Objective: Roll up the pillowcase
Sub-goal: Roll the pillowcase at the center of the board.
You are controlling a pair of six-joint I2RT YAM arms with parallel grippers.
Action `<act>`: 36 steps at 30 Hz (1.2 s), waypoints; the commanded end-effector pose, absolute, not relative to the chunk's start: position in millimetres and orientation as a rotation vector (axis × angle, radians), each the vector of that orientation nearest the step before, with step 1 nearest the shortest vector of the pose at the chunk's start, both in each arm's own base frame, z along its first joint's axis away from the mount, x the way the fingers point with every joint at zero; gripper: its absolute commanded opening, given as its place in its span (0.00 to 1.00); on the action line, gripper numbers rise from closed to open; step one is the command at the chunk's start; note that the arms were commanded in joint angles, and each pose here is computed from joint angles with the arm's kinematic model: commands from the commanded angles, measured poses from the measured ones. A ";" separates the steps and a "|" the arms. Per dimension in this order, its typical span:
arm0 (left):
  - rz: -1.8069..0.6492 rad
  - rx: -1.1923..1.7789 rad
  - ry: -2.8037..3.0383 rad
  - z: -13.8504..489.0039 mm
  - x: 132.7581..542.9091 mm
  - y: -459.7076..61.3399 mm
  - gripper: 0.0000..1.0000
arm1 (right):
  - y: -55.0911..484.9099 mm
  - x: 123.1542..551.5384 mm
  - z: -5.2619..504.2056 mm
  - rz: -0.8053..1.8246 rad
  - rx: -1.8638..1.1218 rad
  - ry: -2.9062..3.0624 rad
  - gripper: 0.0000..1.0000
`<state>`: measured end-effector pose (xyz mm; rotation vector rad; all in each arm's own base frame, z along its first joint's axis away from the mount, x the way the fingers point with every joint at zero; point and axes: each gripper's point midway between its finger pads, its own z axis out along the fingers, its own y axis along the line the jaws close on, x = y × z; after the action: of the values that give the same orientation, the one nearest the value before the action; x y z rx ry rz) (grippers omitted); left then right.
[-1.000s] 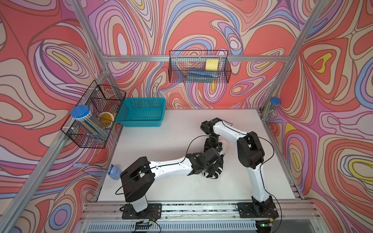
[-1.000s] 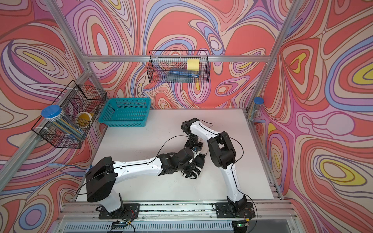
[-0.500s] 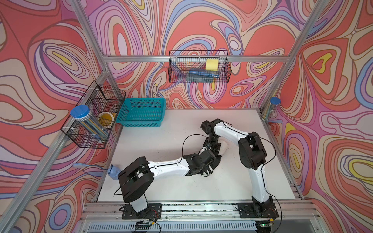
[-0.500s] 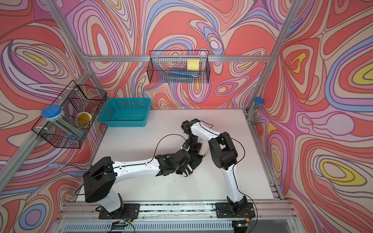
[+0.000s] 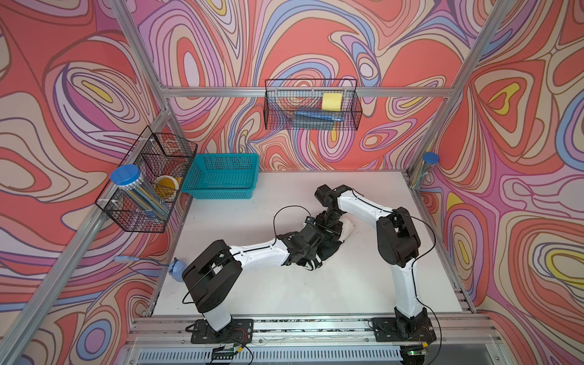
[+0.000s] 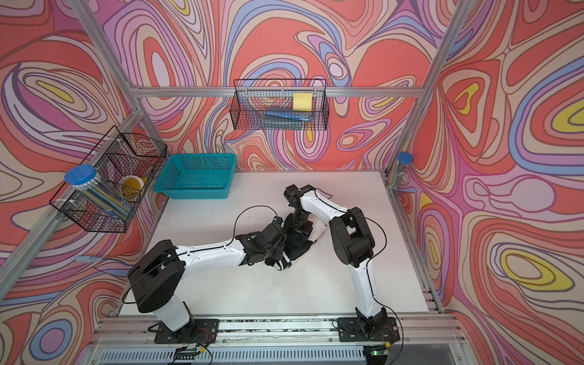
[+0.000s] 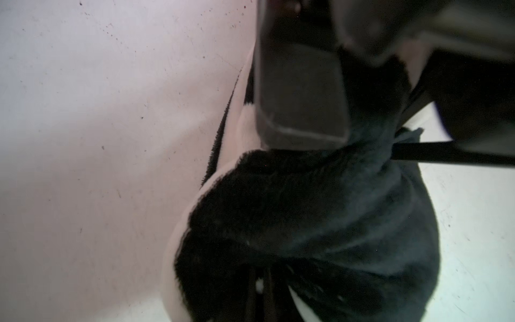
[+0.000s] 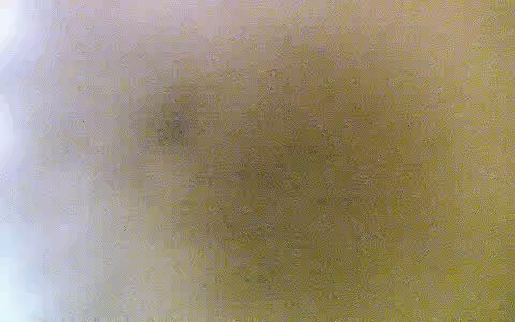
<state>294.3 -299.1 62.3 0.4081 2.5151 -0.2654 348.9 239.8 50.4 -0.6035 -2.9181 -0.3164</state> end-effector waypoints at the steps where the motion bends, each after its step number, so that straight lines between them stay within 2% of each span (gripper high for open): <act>1: -0.172 0.466 2.688 23.0 276.7 -281.2 0.12 | 244.9 387.0 72.8 -0.545 -0.645 -3.004 0.74; 10: -0.215 0.463 2.782 8.7 279.3 -280.6 0.12 | 235.6 401.5 120.1 -0.804 -0.710 -2.984 0.75; 15: -0.263 0.392 2.827 6.3 284.6 -272.5 0.12 | 229.1 398.7 143.0 -0.844 -0.695 -3.030 0.73; 16: -0.277 0.377 2.835 6.2 286.3 -271.4 0.12 | 226.9 399.2 147.3 -0.843 -0.685 -3.057 0.68; 17: -0.295 0.365 2.842 6.9 287.4 -271.0 0.12 | 224.5 399.8 149.2 -0.836 -0.676 -3.079 0.58; 18: -0.306 0.357 2.845 7.3 288.7 -270.5 0.12 | 223.4 399.7 149.0 -0.830 -0.659 -3.091 0.45; 20: -0.328 0.333 2.853 9.7 291.8 -268.6 0.12 | 222.1 401.4 143.9 -0.801 -0.629 -3.110 0.13; 22: -0.347 0.314 2.857 11.7 294.9 -267.0 0.12 | 224.0 403.5 135.1 -0.792 -0.605 -3.105 0.00; 28: -0.369 0.294 2.864 15.3 300.6 -265.4 0.11 | 228.5 415.2 90.7 -0.694 -0.560 -3.104 0.00; 31: -0.363 0.292 2.870 15.9 300.3 -264.8 0.10 | 233.3 416.5 49.2 -0.654 -0.559 -3.046 0.00; 36: -0.373 0.306 2.895 14.6 293.1 -263.4 0.09 | 223.7 389.0 -5.5 -0.471 -0.559 -2.975 0.00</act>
<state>318.0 -295.4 55.2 0.3278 2.7118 -0.5332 417.8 239.6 49.0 -0.5629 -3.0287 -0.6963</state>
